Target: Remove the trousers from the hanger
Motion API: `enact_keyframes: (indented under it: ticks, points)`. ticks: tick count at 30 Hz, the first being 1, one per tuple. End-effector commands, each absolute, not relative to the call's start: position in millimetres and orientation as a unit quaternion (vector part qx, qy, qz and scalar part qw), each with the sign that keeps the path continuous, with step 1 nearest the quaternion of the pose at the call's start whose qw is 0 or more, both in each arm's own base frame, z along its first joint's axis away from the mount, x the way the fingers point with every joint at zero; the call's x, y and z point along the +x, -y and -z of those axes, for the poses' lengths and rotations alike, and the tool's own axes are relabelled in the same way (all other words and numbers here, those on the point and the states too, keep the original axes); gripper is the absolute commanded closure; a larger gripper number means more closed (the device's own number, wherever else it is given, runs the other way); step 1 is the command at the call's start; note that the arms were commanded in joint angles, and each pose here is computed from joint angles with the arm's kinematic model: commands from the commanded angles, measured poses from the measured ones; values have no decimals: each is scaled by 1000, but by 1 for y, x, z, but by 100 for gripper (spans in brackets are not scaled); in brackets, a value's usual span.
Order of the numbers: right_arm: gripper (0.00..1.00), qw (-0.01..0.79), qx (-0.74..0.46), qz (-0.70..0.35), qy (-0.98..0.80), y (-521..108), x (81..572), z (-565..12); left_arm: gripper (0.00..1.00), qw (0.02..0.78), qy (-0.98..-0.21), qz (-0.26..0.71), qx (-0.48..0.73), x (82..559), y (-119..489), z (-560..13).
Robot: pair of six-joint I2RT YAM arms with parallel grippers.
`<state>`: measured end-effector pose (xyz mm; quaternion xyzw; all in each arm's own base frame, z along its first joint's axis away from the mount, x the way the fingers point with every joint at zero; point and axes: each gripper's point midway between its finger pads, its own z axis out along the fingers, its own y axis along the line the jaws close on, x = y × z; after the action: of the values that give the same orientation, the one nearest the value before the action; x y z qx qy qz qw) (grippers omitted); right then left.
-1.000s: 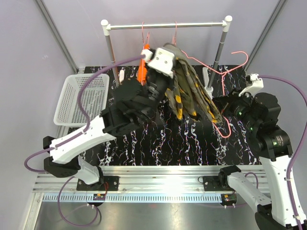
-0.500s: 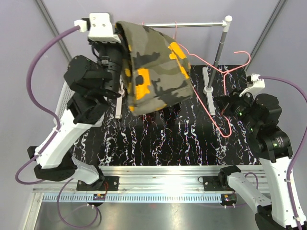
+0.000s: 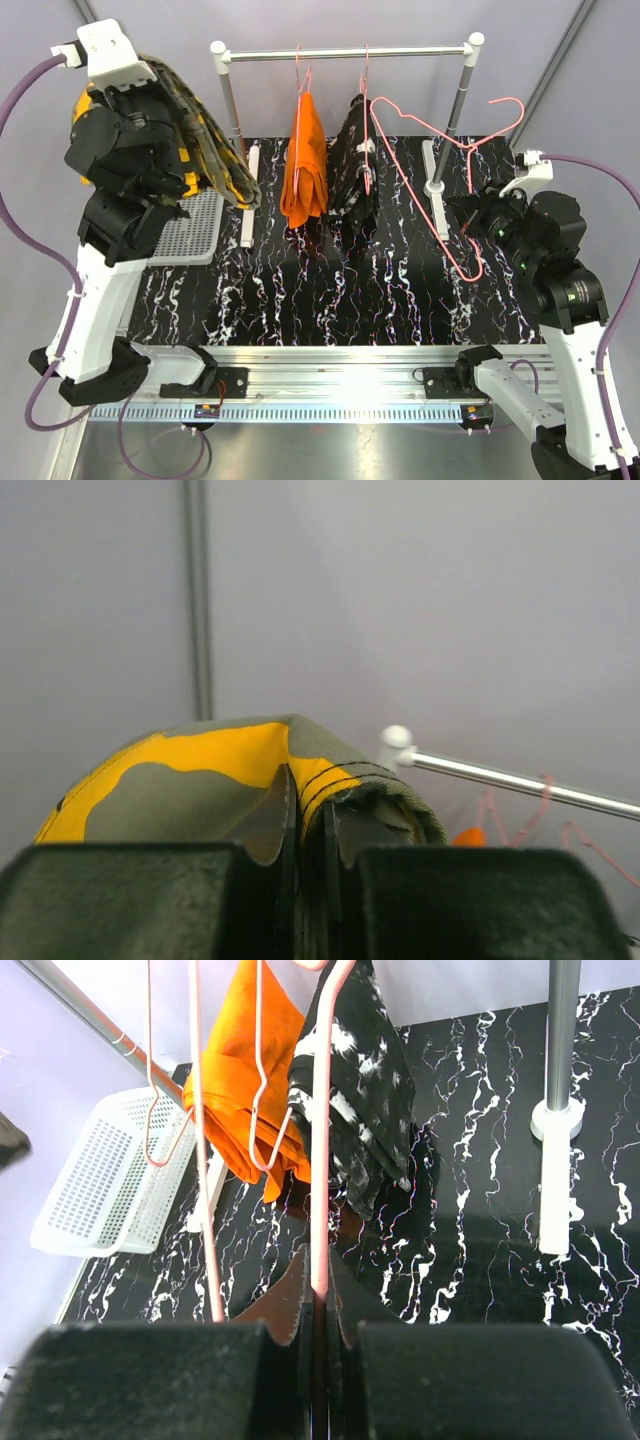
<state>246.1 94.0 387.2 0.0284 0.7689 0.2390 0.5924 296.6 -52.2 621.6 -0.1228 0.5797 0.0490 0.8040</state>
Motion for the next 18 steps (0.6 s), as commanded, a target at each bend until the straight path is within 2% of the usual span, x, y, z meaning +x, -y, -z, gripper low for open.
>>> enact_keyframes:
  ticks: [1,9,18]
  points:
    - [100,637,23,-236,-734,-90,247,-422,100,789,-584,-67,-179,303,19,-608]
    - [100,636,17,-244,-732,-93,246,-423,100,722,-626,-141,-260,311,-74,-528]
    - [100,630,2,-281,-724,-106,243,-431,100,678,-628,-235,-303,292,-145,-497]
